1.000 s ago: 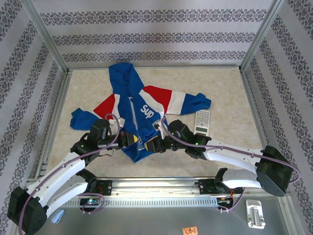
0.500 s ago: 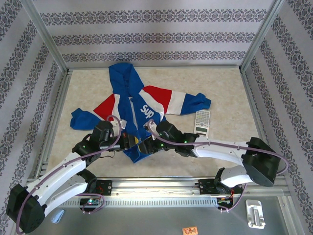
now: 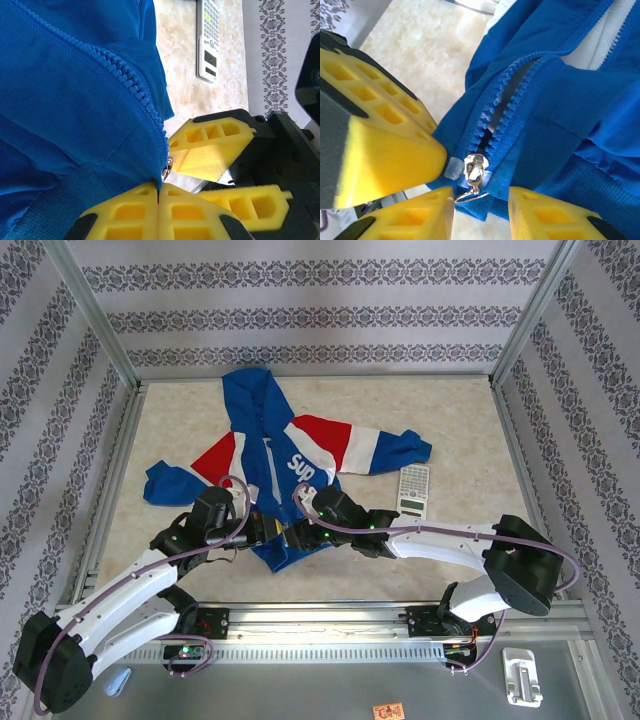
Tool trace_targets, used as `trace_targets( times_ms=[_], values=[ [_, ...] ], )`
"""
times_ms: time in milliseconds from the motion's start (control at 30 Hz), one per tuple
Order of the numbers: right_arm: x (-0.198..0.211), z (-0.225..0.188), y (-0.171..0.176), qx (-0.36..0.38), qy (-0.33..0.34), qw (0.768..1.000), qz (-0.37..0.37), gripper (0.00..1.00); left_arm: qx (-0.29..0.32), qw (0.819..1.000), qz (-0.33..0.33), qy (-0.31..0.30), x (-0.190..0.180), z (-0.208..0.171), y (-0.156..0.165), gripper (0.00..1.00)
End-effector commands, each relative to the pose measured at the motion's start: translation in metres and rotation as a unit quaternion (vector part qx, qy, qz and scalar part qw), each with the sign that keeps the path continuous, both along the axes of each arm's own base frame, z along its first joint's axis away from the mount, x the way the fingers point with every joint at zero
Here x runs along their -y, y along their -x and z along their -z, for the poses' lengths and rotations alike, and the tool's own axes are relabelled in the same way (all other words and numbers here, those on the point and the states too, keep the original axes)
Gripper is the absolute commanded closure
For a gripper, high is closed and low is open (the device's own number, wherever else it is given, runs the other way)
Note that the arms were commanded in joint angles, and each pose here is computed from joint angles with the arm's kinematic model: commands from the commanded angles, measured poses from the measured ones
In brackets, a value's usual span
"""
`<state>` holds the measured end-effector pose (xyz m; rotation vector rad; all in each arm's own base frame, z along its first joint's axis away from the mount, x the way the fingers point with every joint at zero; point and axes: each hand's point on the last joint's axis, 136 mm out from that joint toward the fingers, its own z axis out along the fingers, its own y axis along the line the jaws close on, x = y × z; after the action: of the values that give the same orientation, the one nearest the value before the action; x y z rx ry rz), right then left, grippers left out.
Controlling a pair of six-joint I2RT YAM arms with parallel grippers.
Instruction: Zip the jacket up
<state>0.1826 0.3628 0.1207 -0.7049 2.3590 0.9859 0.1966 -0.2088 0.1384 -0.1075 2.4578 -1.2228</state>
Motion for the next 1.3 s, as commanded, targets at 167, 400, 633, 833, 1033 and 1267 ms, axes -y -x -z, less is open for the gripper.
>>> trace_targets(
  times_ms=[167, 400, 633, 833, 1033, 1267],
  values=[
    [0.004, -0.003, -0.003, 0.026, 0.025, 0.999, -0.003, 0.67, 0.003, 1.000, 0.010, -0.001, 0.005, 0.003, 0.000, 1.00],
    [0.002, -0.002, -0.002, 0.025, 0.026, 0.999, -0.010, 0.64, 0.000, 1.000, 0.012, -0.004, 0.006, 0.005, -0.001, 1.00],
    [-0.002, -0.013, 0.006, 0.050, 0.007, 0.998, -0.030, 0.59, -0.005, 1.000, 0.015, 0.008, 0.011, 0.002, -0.003, 1.00],
    [-0.004, -0.007, 0.005, 0.047, 0.010, 0.998, -0.027, 0.58, -0.011, 0.999, 0.015, 0.031, 0.015, -0.004, -0.002, 1.00],
    [-0.005, 0.000, -0.001, 0.049, 0.014, 0.999, -0.013, 0.53, -0.020, 0.999, 0.006, 0.044, 0.015, -0.001, -0.002, 1.00],
    [0.008, 0.009, -0.006, 0.051, 0.035, 0.998, 0.017, 0.57, -0.029, 0.999, 0.007, 0.035, 0.013, 0.005, 0.002, 1.00]
  ],
)
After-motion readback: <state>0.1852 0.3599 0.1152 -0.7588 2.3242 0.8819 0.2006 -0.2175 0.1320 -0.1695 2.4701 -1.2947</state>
